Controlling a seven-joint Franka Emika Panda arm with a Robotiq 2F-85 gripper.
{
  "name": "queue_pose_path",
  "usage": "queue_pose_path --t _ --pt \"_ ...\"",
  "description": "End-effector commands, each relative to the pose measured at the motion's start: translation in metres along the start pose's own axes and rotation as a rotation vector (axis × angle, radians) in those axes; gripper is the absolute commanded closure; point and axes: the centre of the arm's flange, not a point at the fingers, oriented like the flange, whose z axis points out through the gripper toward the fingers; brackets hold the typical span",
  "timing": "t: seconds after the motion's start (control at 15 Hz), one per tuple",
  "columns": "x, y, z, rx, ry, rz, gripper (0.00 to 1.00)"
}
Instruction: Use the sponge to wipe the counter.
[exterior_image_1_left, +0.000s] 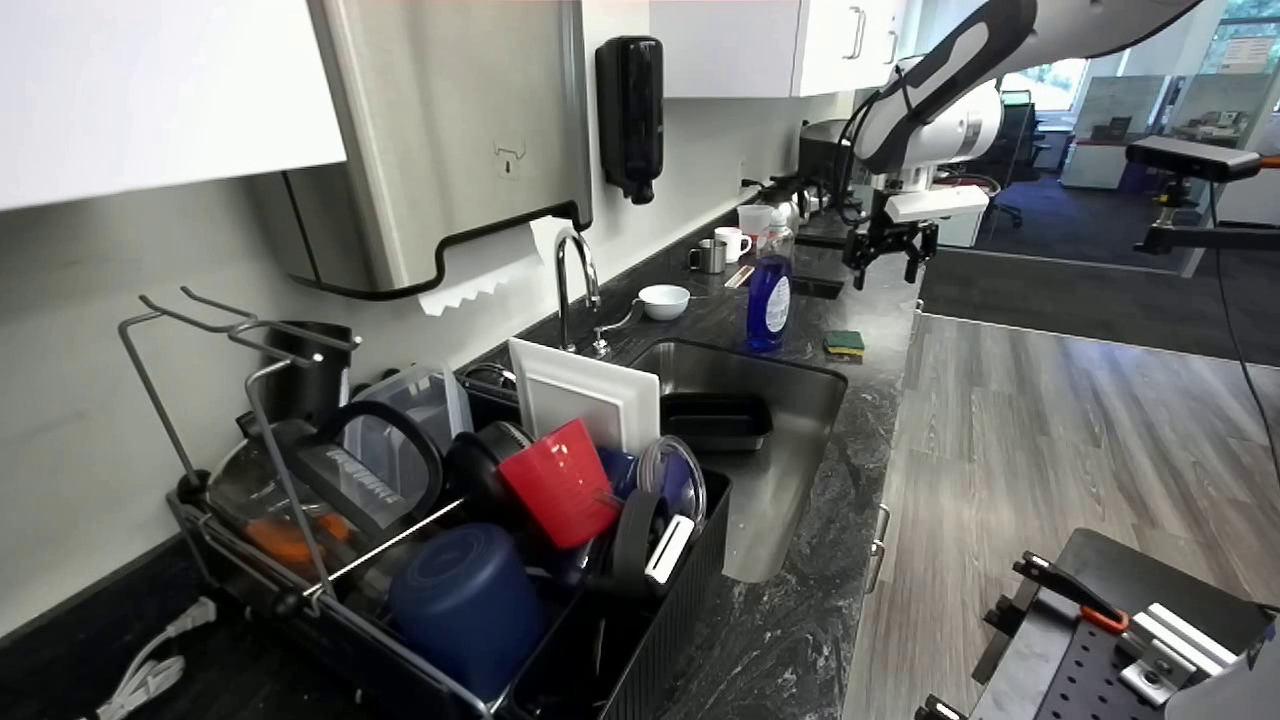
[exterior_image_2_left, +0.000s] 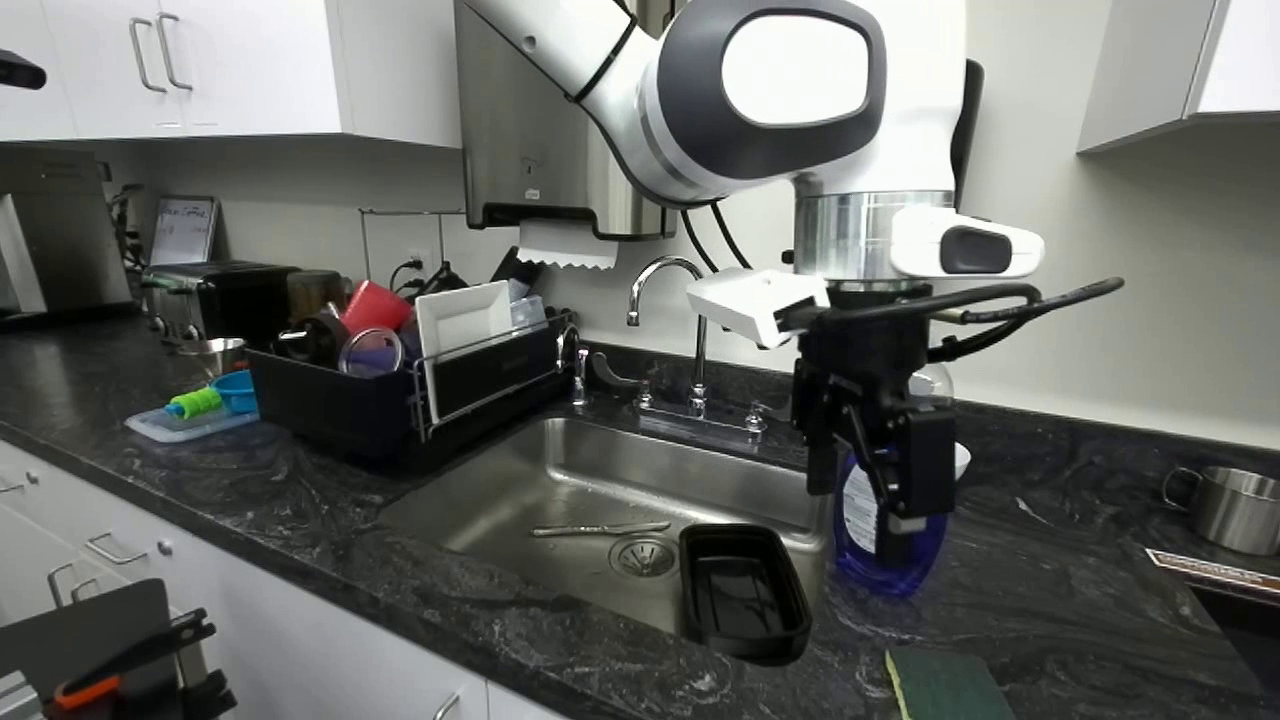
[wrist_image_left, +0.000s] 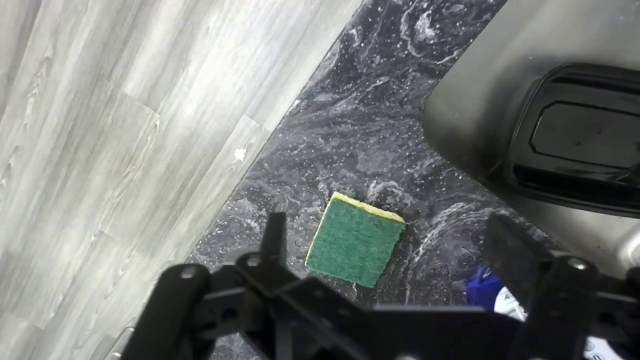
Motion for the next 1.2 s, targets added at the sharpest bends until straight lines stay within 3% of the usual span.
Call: queue_pose_path --t 0.0,0.67,1.13 --pt "0.000 0.000 0.000 0.000 0.000 0.001 0.00" --pt "0.025 -0.028 0.025 -0.016 0.006 0.004 0.00" --pt "0.059 -0.012 0.058 -0.055 0.023 0.110 0.00"
